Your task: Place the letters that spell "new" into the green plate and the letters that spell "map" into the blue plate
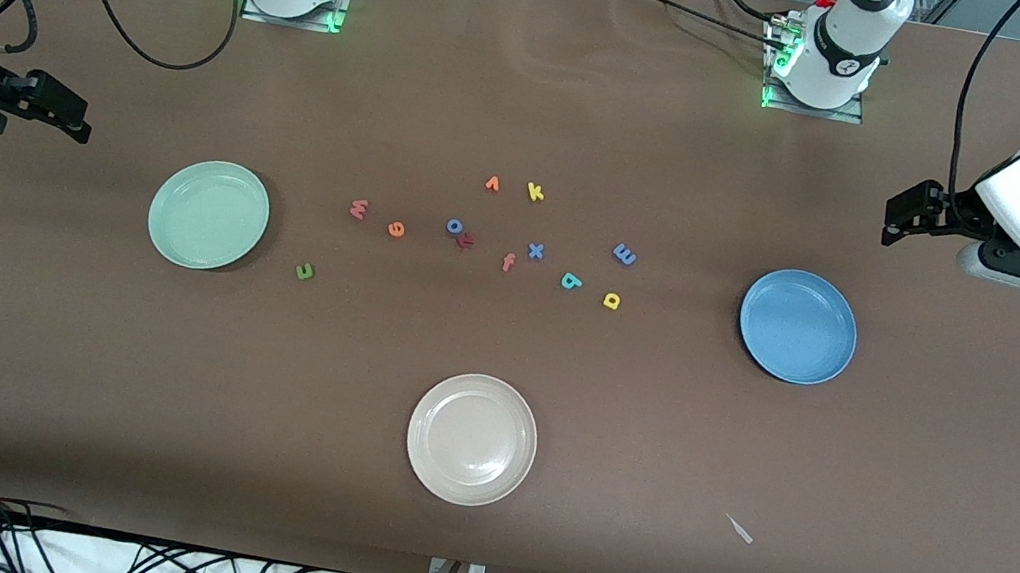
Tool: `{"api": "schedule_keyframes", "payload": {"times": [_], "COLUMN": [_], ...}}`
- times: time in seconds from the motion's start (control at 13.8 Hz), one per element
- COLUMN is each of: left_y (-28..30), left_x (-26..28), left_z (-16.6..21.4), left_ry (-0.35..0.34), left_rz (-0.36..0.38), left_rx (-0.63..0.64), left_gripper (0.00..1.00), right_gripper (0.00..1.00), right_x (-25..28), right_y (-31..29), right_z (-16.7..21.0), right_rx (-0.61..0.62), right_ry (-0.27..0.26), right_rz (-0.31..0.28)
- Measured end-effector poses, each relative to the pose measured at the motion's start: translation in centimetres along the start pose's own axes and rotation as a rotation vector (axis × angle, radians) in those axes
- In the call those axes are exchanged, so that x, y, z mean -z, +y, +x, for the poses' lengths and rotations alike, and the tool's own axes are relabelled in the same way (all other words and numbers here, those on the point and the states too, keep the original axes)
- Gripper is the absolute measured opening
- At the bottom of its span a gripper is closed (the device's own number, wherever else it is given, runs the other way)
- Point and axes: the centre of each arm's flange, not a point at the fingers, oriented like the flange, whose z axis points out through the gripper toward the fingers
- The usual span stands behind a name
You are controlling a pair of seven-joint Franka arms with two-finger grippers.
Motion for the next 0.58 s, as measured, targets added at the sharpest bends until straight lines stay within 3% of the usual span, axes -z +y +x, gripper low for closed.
{"api": "schedule_keyframes", "payload": {"times": [0.58], "left_y": [0.0], "left_x": [0.0], "left_z": [0.0], "left_ry": [0.000], "left_rz": [0.000], "left_rx": [0.000], "left_gripper": [1.00], "right_gripper": [1.00], "right_x": [0.1], "right_y": [-1.4], "right_z": [-0.1], "right_rx": [0.024], "right_ry": [0.002], "right_rz": [0.002]}}
